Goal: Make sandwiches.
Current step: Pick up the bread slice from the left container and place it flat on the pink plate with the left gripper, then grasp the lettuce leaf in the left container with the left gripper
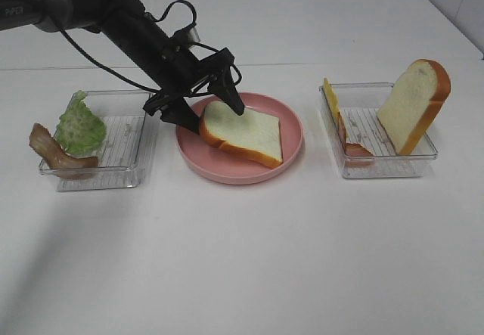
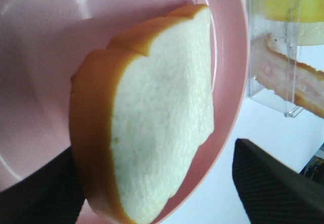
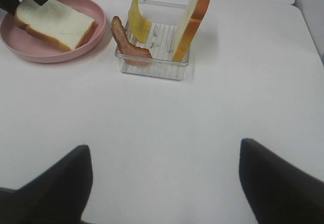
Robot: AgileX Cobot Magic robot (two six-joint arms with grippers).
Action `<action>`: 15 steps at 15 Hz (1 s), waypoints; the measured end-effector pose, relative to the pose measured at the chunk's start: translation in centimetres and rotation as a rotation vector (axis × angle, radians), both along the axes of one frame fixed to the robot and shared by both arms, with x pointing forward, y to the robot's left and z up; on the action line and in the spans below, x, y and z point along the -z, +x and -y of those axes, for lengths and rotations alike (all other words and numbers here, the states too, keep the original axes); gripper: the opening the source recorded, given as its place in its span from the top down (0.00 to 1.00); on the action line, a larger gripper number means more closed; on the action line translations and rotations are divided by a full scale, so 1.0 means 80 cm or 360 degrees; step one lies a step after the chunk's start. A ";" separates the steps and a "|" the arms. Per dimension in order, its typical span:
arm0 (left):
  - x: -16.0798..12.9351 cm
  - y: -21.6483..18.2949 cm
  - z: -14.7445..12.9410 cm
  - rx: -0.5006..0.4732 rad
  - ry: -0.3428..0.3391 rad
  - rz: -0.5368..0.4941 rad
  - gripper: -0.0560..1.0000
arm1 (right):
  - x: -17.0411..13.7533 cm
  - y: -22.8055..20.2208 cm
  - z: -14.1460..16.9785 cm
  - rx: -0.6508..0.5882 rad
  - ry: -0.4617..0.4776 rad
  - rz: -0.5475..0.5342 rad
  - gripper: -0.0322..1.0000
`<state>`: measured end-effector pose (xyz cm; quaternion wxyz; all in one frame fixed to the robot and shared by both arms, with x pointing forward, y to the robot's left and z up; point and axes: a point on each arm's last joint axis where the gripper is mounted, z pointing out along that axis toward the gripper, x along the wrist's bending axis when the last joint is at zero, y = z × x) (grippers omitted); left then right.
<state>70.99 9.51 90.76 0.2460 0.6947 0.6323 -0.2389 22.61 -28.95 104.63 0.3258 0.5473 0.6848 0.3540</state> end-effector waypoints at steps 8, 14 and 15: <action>-0.044 -0.002 -0.014 0.0118 0.0207 0.0171 0.17 | 0.000 0.000 0.000 0.0000 0.0000 0.0000 0.24; -0.155 -0.005 -0.046 -0.0075 0.0555 0.0512 0.20 | 0.000 0.000 0.000 -0.0001 0.0001 0.0000 0.24; -0.171 -0.007 -0.054 -0.0120 0.0636 0.0564 0.21 | 0.000 0.000 0.000 -0.0001 0.0001 0.0000 0.24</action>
